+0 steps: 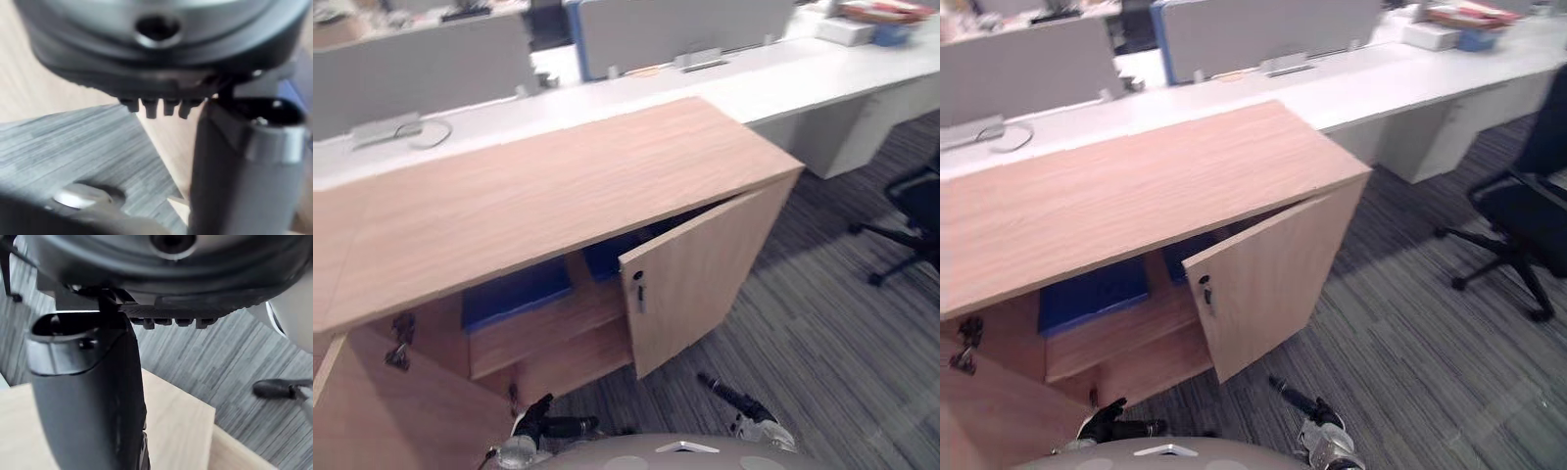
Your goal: Walk over to the cabinet, pick up the folder, carry it to the office cabinet, place the folder inside the office cabinet, then close the office cabinet door
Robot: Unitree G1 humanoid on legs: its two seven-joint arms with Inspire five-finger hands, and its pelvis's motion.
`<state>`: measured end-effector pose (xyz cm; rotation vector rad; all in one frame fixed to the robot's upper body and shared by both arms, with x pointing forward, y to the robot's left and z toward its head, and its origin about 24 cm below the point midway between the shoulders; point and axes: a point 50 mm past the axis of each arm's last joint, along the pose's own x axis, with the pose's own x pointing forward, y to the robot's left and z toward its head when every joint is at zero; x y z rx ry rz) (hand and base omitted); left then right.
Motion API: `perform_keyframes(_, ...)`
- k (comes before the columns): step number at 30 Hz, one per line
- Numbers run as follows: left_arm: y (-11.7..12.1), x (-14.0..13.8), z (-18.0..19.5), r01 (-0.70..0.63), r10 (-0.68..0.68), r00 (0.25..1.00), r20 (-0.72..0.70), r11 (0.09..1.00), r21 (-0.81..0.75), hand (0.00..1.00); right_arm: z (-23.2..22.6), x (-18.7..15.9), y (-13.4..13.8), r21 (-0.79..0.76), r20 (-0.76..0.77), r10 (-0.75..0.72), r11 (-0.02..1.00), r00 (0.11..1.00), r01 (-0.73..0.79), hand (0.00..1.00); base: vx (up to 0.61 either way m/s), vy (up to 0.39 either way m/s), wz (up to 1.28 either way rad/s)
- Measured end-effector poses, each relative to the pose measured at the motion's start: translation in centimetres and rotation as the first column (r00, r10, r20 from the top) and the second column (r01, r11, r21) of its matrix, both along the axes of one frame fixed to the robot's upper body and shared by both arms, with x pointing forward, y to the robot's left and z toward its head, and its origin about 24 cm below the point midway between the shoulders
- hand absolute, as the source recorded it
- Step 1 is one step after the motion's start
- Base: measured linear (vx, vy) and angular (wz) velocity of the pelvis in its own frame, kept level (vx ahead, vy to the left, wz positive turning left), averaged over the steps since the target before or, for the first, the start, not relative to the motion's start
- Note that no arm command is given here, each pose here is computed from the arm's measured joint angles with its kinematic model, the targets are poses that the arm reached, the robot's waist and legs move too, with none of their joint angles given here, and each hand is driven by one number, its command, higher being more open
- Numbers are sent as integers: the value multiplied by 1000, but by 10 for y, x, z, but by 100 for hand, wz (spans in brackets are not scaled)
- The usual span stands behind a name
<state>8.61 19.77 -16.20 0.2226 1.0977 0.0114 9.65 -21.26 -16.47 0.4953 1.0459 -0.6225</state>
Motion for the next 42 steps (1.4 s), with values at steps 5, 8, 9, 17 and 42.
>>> perform_keyframes(5,23,-6,3,-143,143,990,14,989,36,100,-6,-15,23,93,-15,-183,978,983,184,100,23,-243,100)
perform_keyframes(8,18,-14,0,-268,268,963,-4,963,-3,100,-8,-34,13,65,-42,-239,968,970,241,100,39,-232,85)
perform_keyframes(9,17,-17,-1,-304,303,953,-6,953,-14,100,-8,-40,12,62,-56,-247,966,967,250,100,116,-123,61)
perform_keyframes(17,29,-30,0,-475,475,880,0,879,-26,100,-11,-54,25,73,-101,-210,973,973,217,100,127,-29,19)
perform_keyframes(42,16,-17,-2,-420,420,908,5,907,-37,100,-7,-44,-3,-23,-125,11,1000,992,-14,100,-14,94,99)
